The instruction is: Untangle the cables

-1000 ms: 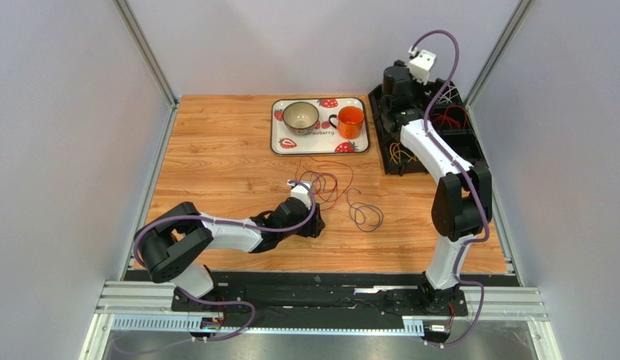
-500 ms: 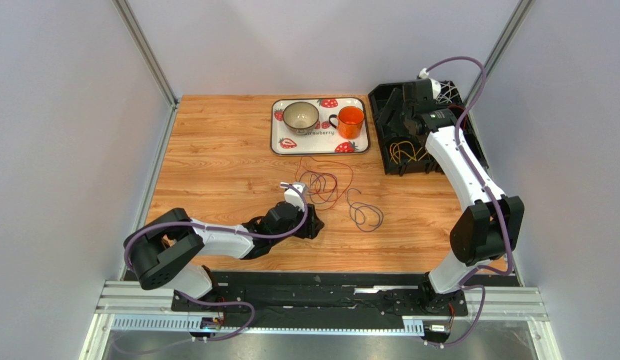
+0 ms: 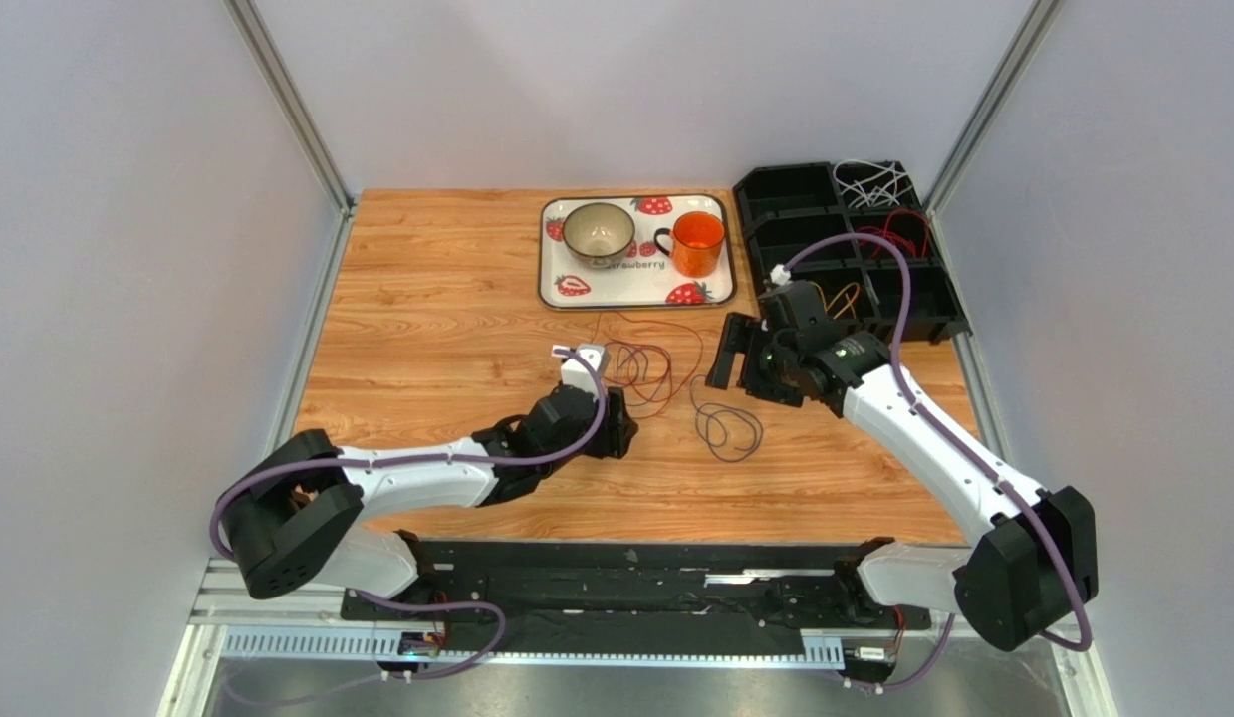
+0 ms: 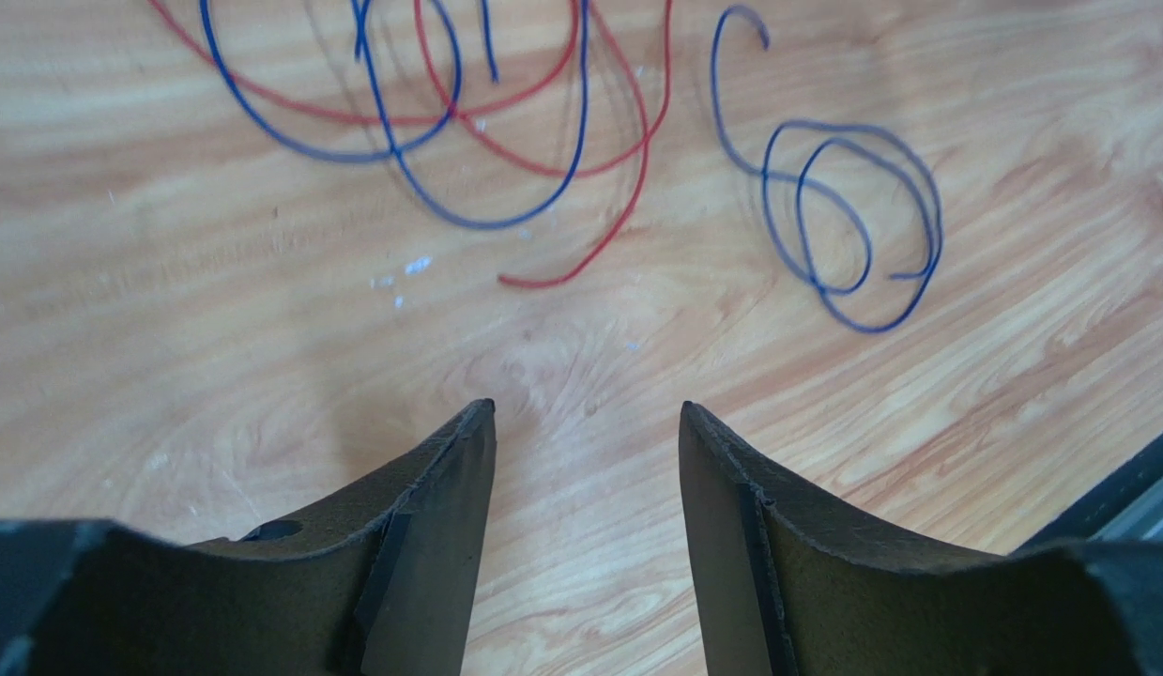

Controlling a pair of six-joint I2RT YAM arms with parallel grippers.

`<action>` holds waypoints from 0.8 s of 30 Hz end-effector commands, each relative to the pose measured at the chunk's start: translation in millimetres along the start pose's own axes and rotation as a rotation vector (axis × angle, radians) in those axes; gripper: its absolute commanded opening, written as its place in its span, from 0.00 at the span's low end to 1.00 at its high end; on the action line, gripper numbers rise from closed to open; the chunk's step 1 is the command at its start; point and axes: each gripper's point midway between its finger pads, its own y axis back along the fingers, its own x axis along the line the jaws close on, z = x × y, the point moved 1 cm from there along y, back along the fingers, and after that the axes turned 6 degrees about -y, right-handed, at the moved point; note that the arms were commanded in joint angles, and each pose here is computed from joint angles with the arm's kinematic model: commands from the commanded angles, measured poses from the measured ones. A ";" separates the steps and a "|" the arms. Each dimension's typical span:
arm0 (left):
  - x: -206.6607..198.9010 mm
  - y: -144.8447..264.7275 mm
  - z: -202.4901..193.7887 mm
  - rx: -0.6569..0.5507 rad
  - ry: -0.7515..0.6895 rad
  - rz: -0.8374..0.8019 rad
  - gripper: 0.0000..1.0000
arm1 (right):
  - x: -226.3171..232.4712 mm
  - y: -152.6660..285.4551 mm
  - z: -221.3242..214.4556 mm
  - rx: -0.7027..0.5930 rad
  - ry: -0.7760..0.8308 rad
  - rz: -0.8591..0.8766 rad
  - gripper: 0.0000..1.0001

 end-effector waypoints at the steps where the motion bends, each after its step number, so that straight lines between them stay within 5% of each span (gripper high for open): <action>1: -4.0 0.0 41.1 -0.031 -0.095 0.073 0.59 | 0.6 -3.9 -16.2 0.003 0.011 -0.013 0.81; 11: 42.4 -27.3 58.8 0.047 -0.079 0.284 0.49 | -9.2 -8.7 -42.8 0.049 0.056 -0.040 0.79; 24: 56.1 -62.8 41.4 0.088 -0.033 0.219 0.42 | -10.6 -27.8 -60.0 0.114 0.082 -0.067 0.77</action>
